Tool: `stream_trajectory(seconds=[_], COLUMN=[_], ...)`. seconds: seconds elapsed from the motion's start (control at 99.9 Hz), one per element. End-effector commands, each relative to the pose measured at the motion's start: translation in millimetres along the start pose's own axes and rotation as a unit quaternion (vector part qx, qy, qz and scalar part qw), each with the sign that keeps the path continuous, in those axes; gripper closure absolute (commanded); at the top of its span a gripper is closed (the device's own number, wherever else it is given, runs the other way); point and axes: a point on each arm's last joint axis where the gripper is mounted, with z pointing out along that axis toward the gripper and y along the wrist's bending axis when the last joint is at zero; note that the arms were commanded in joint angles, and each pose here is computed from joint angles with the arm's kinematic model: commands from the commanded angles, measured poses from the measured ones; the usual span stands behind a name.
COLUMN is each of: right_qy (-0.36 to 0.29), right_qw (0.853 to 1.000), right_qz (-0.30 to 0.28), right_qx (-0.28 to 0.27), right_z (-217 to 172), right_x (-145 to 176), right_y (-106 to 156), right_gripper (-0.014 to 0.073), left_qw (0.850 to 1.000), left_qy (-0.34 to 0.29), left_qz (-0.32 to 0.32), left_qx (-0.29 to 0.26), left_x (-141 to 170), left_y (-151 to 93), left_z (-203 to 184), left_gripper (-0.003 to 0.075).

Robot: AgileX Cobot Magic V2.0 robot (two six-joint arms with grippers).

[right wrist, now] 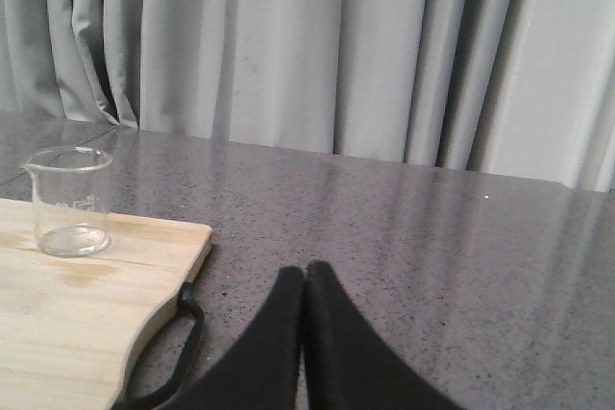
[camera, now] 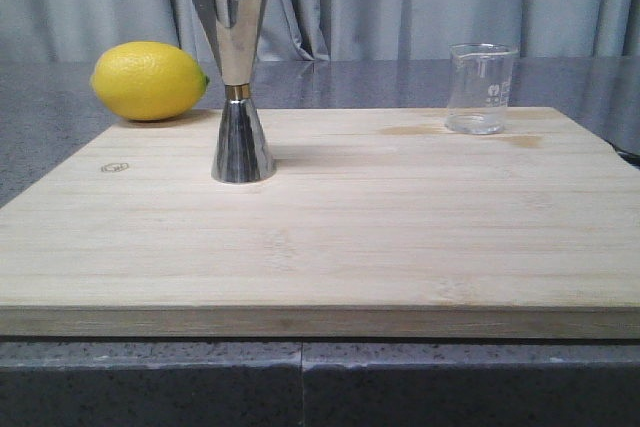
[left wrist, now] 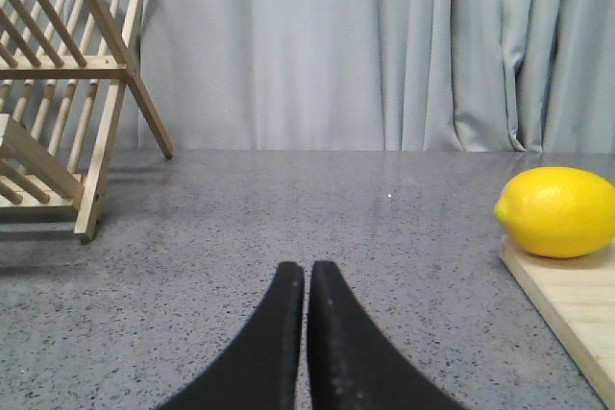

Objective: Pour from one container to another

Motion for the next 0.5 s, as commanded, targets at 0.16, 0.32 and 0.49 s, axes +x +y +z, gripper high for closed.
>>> stream_trajectory(seconds=[0.16, 0.32, 0.49], right_qy=[-0.040, -0.040, -0.040], right_qw=[0.999, 0.999, 0.999], right_qz=[0.004, 0.004, 0.004], right_qx=[0.001, 0.001, 0.001], right_z=[-1.8, -1.8, -1.8], right_x=[-3.9, -3.9, -3.9], right_y=[0.2, 0.2, 0.2], right_gripper=[0.0652, 0.0652, 0.0652], left_qw=[0.999, 0.999, 0.999], left_qy=[-0.032, -0.032, -0.032], left_qz=[-0.005, -0.005, -0.005], left_qx=[0.002, 0.002, 0.002], left_x=[1.6, 1.6, 1.6], left_y=[-0.1, -0.1, -0.1], left_z=[-1.4, -1.4, -1.4], left_gripper=[0.0739, 0.0739, 0.0739])
